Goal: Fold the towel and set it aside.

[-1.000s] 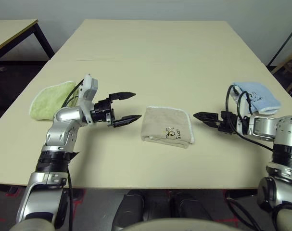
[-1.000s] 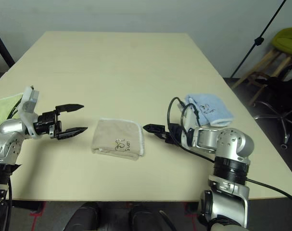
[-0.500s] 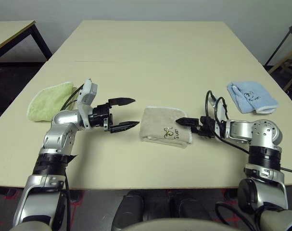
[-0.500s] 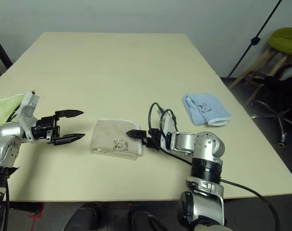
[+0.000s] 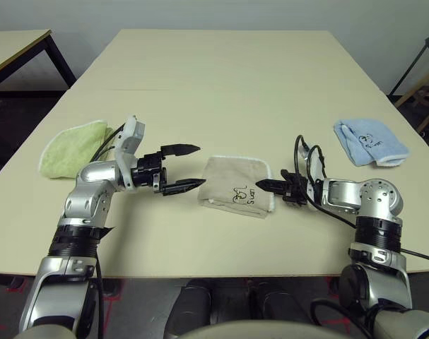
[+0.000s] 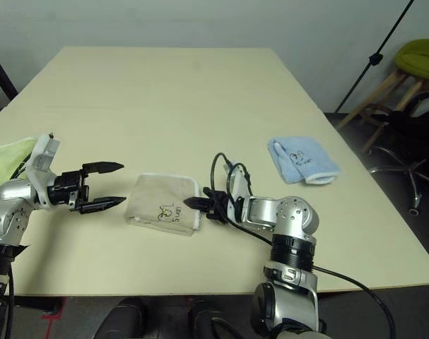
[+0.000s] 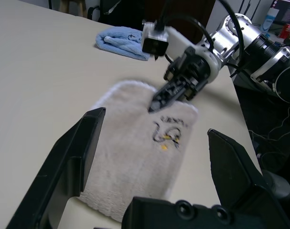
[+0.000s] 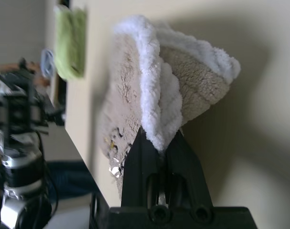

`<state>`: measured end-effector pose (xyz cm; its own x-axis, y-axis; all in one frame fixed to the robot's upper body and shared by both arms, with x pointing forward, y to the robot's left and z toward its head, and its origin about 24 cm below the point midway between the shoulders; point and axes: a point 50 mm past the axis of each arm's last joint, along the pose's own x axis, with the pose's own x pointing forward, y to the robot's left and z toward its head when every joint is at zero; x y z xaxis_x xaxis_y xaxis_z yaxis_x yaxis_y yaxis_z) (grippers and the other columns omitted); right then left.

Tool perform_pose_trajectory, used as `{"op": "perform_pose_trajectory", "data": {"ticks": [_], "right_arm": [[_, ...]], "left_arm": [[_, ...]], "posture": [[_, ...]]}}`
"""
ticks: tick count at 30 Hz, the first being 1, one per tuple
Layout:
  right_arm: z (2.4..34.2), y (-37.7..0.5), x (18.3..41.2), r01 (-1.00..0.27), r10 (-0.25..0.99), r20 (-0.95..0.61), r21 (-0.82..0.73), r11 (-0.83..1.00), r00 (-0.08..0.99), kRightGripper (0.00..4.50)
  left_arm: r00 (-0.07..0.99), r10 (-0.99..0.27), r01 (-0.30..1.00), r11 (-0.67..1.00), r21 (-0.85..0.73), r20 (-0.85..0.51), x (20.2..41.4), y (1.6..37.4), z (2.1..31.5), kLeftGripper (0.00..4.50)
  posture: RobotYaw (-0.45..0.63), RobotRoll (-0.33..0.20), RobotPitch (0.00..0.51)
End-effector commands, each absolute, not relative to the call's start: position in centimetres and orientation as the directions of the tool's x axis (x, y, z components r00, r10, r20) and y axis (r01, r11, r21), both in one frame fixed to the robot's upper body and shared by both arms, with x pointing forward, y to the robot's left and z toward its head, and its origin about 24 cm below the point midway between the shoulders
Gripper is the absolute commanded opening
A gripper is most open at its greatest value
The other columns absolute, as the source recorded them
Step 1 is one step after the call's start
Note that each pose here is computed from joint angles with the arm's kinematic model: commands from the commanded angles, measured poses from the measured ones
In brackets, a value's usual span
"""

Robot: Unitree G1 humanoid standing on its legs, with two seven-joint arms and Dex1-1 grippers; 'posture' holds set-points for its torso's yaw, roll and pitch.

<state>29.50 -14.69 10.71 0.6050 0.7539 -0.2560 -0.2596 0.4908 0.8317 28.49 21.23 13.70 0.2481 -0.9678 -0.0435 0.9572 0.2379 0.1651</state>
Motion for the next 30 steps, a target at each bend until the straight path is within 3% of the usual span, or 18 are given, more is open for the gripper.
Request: {"op": "perform_pose_trajectory", "data": {"ticks": [1,8,14,21,30], "right_arm": [[13.8,-16.3,31.3,-0.324,0.635,-0.098,0.794,0.514,0.766,0.05],[19.2,-20.7,33.6,-0.406,0.359,0.22,0.679,0.611,0.907,0.05],[22.6,-26.0,34.1,-0.27,0.013,0.377,0.638,0.721,0.926,0.05],[21.2,-29.7,33.3,-0.086,-0.18,0.331,0.649,0.756,0.926,0.05],[15.2,-32.3,32.3,0.064,-0.206,0.11,0.723,0.688,0.972,0.05]], "left_arm": [[0.231,-0.971,0.964,0.22,0.148,-0.062,28.5,21.0,13.2,4.5],[0.226,-0.972,0.966,0.214,0.147,-0.066,28.9,20.9,13.4,4.5],[0.217,-0.974,0.967,0.206,0.148,-0.064,29.1,20.6,13.6,4.5],[0.217,-0.974,0.967,0.207,0.146,-0.059,29.2,20.4,13.7,4.5],[0.227,-0.972,0.966,0.217,0.141,-0.066,29.1,20.7,13.7,4.5]], "posture": [[0.08,0.0,0.059],[0.06,0.0,0.056],[0.04,0.0,0.06],[0.04,0.0,0.059],[0.04,0.0,0.057]]}}
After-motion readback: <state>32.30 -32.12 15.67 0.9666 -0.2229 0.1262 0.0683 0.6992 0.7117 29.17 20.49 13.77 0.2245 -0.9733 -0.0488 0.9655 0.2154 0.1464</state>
